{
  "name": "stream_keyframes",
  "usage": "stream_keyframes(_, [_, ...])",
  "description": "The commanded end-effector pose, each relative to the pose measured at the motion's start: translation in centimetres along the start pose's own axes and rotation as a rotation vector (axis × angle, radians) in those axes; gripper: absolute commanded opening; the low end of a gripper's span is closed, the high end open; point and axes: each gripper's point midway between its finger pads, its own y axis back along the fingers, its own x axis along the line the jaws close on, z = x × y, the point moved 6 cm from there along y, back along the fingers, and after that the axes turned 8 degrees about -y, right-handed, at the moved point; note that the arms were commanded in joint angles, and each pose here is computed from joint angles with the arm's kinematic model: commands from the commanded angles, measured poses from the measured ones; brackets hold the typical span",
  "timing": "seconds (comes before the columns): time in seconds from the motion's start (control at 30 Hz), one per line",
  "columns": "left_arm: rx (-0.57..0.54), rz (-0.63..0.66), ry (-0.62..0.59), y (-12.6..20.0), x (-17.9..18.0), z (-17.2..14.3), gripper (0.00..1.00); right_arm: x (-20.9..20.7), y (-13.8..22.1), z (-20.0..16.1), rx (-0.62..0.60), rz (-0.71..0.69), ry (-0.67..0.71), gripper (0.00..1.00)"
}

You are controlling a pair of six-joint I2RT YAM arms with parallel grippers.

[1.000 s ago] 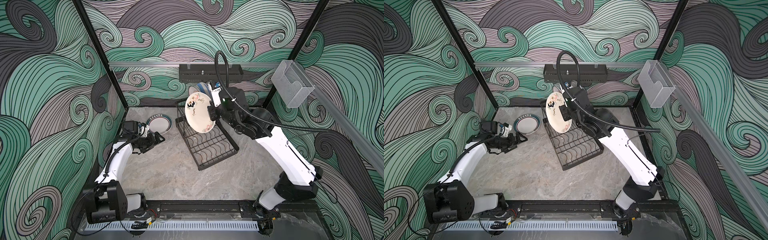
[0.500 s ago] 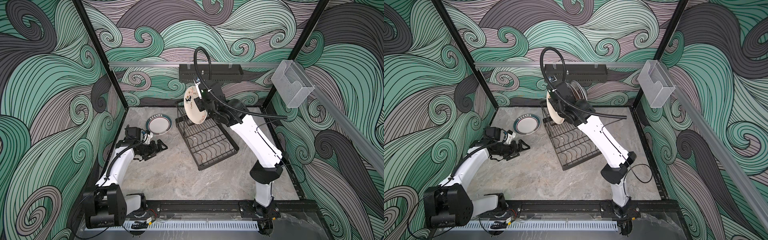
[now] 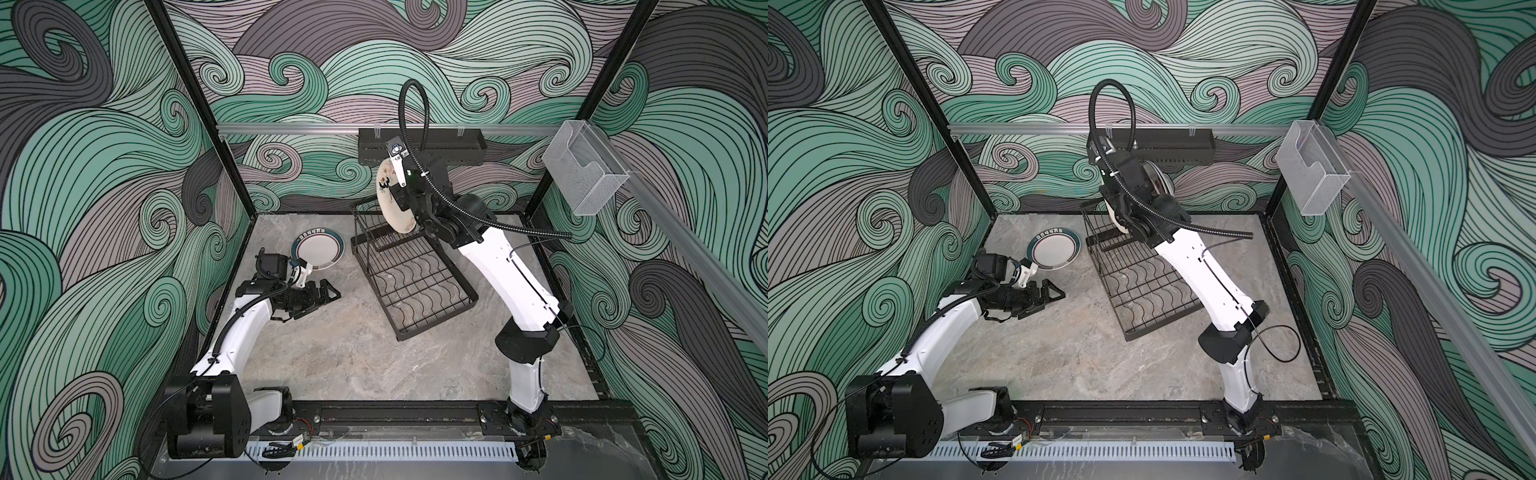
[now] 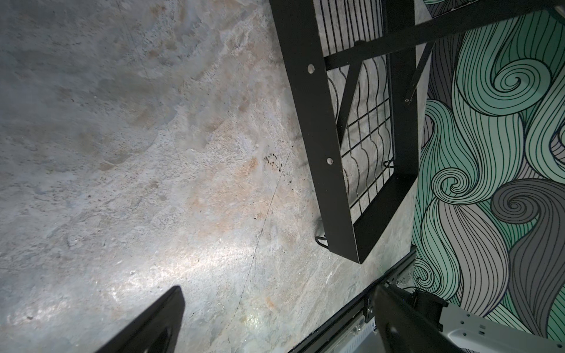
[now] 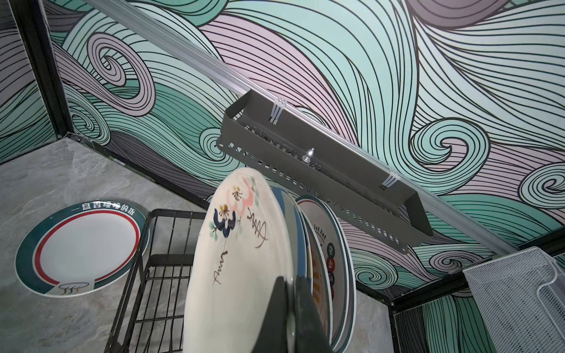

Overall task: Load plates into a dish rack
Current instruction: Place the plate on the dish rack.

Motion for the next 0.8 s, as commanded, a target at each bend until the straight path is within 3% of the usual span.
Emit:
stream_keyframes(0.0, [-0.008, -0.005, -0.023, 0.1, -0.4, -0.1, 0.99, -2.1, 0.7, 3.1, -0.138, -0.096, -0.073, 0.00])
stream_keyframes(0.77, [0.004, 0.014, -0.027, 0.0, -0.3, -0.4, 0.99, -0.3, -2.3, 2.7, -0.144, -0.174, 0.180, 0.00])
